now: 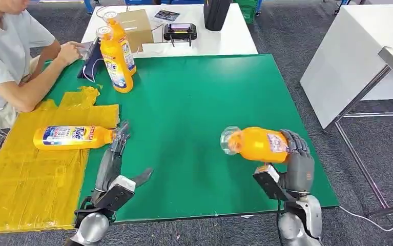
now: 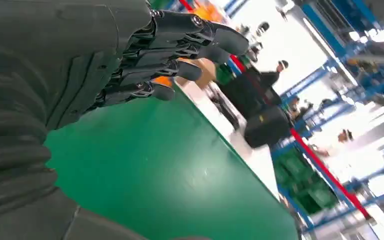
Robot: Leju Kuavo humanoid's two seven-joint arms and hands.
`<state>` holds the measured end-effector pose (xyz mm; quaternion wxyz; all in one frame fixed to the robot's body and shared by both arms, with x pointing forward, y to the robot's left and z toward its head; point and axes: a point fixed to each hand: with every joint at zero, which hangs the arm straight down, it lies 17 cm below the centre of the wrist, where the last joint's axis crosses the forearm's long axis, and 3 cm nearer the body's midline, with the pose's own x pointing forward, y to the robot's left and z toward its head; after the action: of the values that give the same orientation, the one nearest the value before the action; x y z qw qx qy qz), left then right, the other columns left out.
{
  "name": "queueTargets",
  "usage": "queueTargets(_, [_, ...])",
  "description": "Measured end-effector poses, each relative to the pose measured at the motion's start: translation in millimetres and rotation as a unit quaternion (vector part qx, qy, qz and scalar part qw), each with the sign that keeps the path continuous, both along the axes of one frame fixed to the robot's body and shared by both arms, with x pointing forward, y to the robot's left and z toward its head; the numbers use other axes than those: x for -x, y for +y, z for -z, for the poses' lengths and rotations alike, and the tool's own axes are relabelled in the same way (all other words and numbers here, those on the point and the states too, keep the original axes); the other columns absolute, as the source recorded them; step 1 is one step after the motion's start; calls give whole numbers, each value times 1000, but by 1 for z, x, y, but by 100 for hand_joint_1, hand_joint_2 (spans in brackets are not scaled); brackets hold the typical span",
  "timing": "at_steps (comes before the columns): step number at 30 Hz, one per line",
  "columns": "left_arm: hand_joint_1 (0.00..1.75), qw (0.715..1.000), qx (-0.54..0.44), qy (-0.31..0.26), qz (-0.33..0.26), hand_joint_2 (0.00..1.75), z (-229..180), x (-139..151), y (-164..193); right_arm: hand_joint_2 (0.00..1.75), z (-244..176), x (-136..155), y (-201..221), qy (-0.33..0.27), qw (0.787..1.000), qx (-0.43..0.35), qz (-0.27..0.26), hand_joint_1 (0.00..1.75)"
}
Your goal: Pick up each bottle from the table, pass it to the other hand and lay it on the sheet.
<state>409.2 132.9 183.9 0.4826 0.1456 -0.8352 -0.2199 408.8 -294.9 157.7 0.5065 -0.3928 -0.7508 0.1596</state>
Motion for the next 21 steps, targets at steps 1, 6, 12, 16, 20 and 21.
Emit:
queueTargets(1, [0, 1000, 0, 0, 4, 175, 0, 1, -3, 175, -8, 2, 3, -10, 1000, -8, -1, 175])
queueTargets(6, [0, 1000, -1, 3, 17, 175, 1, 4, -10, 175, -26, 8, 12, -39, 997, -62, -10, 175])
queueTargets(12, [0, 999, -1, 5, 45, 175, 0, 10, -29, 175, -27, 0, 45, -23, 984, -163, -69, 175])
queueTargets(16, [0, 998, 5, 4, 57, 175, -3, 12, -37, 175, -23, -10, 81, 8, 961, -238, -139, 175])
queueTargets(20, [0, 997, 16, -8, 77, 175, -14, 13, -49, 175, -15, -18, 140, 49, 939, -260, -218, 175])
queueTargets(21, [0, 997, 16, -10, 81, 175, -16, 13, -52, 175, -12, -18, 154, 58, 936, -260, -231, 175])
